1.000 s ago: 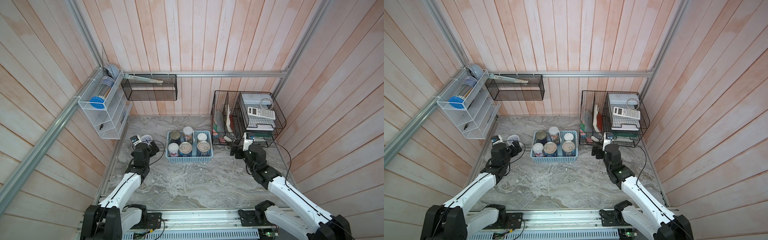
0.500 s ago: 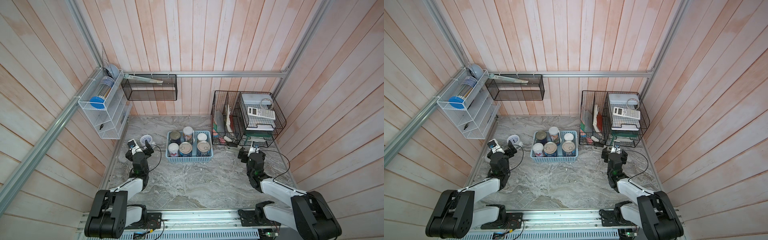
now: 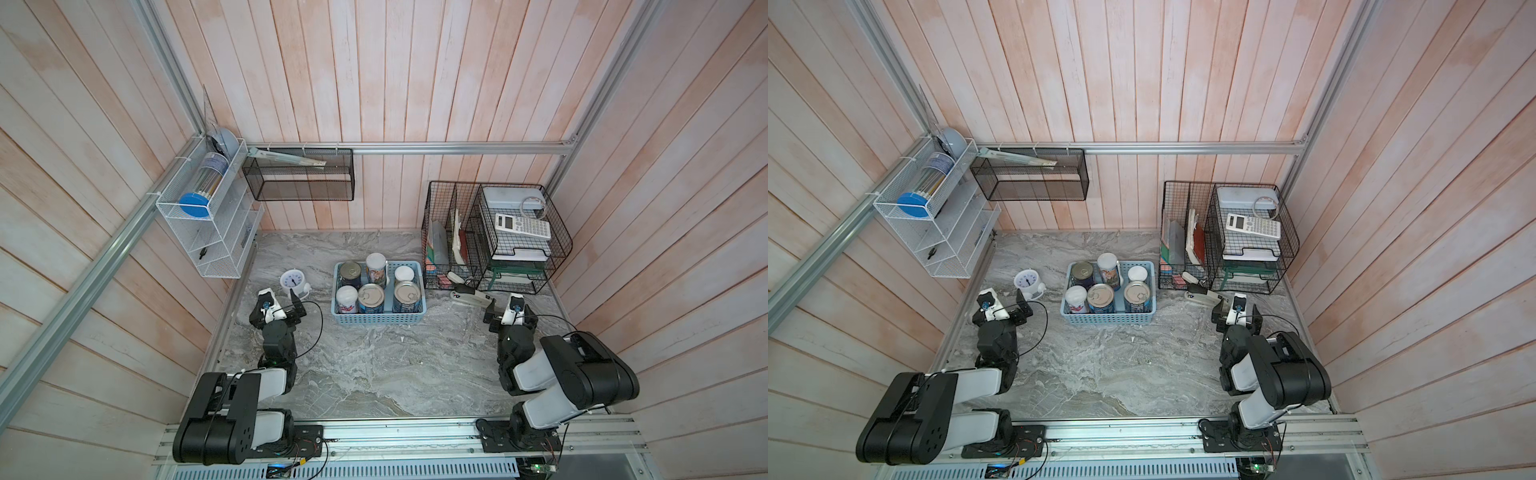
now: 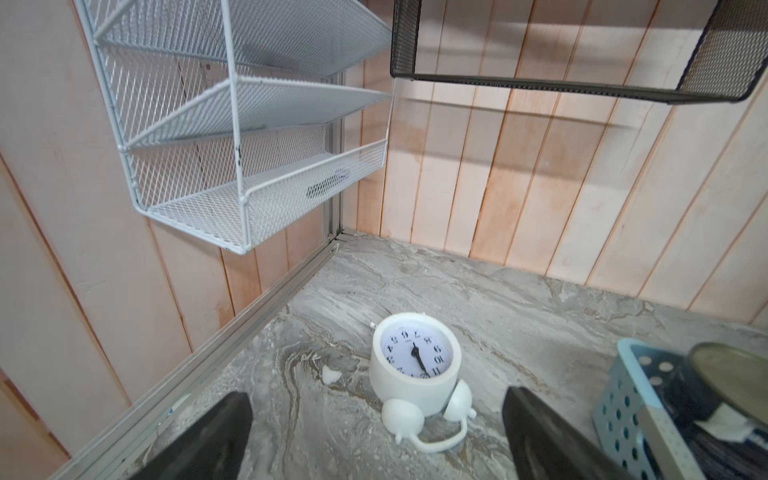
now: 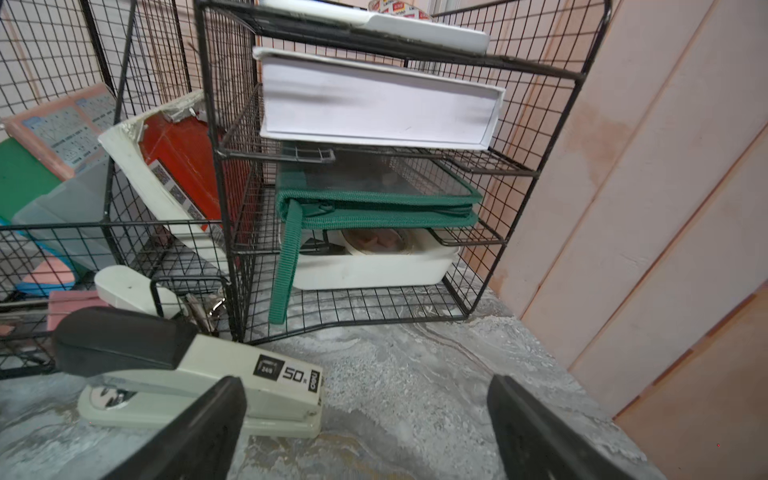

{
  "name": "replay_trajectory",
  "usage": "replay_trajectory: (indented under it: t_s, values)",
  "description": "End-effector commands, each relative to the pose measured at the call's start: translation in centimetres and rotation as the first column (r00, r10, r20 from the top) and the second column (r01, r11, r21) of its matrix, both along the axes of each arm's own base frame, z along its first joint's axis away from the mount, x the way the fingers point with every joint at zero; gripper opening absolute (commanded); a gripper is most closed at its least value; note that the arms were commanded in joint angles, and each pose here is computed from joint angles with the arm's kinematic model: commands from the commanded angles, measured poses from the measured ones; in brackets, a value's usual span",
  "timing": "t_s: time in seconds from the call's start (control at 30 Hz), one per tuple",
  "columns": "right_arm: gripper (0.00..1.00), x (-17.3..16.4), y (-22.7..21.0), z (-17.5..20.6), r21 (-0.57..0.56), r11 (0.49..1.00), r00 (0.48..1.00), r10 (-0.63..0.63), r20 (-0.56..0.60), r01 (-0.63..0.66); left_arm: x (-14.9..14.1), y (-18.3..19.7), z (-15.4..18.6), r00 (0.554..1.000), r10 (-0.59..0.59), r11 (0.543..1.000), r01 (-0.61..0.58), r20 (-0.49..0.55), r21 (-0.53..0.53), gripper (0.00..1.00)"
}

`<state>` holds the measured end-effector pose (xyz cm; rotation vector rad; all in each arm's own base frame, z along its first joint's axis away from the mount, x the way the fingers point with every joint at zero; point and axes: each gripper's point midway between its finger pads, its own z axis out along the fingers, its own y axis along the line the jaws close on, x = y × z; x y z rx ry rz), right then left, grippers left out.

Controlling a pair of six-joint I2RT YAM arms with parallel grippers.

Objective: Put the canned food in the basket
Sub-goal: Reset both arms

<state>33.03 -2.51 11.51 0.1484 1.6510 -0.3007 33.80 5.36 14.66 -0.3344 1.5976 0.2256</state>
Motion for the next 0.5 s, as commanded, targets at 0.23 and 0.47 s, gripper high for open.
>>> replay_trajectory:
  t_s: [0.23,0.47]
  values:
    - [0.98,1.9,-0.6,2.8,0.059,0.998,0.994,0.001,0.113,-0.008,2.4,0.6,-0.9,1.000,0.020,1.000,-0.020,0.001,-0.013,1.00]
    - [0.98,3.1,-1.1,2.2,0.083,0.997,0.998,-0.013,0.067,0.008,2.8,1.1,-1.2,0.999,0.048,0.999,-0.049,-0.016,-0.022,1.00]
